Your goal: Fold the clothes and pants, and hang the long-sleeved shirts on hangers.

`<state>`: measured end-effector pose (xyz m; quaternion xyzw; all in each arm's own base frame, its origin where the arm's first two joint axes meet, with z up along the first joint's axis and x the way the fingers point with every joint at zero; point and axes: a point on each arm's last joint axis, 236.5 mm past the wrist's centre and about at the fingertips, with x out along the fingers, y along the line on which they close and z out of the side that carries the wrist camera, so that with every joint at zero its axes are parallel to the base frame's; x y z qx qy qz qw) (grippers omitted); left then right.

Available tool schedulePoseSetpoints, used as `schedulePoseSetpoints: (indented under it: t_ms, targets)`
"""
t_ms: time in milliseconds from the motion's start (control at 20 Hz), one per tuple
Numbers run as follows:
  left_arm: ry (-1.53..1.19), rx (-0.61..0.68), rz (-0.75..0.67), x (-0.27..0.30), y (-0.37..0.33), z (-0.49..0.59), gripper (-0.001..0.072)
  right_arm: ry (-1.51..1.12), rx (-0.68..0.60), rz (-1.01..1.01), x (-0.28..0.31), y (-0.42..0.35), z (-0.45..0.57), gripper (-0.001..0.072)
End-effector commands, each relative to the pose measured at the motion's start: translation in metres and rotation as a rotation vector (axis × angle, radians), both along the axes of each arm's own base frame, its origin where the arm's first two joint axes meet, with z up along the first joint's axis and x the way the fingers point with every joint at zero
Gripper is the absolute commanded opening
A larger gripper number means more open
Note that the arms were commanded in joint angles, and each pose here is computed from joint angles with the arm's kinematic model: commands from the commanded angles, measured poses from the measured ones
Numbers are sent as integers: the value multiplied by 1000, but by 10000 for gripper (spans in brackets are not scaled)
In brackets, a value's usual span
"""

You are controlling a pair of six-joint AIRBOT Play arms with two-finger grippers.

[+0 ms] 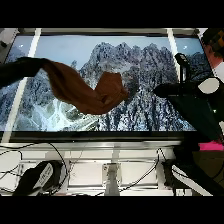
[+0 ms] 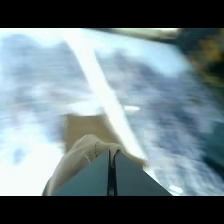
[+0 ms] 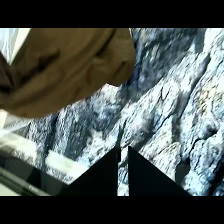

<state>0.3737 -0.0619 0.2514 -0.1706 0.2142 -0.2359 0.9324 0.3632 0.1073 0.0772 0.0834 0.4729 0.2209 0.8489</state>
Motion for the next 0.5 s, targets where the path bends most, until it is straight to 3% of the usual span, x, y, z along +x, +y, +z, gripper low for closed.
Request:
schedulePoseSetpoints:
  t_ms: [0, 100, 150, 250, 350, 450]
  targets:
    - [23, 38, 169, -10, 44, 5, 17, 26, 3, 19, -7, 3, -2, 76]
    - [-45, -87, 138, -4, 25, 31, 17, 17, 3, 13, -4, 2, -1, 69]
    - [-96, -162, 134, 1, 16, 50, 16, 11, 3, 9, -3, 2, -1, 14]
    - [-180, -271, 135, 9, -1, 79, 17, 9, 3, 8, -3, 2, 0, 16]
    - [-228, -272, 151, 16, -12, 88, 16, 7, 3, 6, -2, 2, -1, 16]
    - [-243, -185, 171, 20, -12, 81, 16, 28, 18, 8, -2, 4, -5, 16]
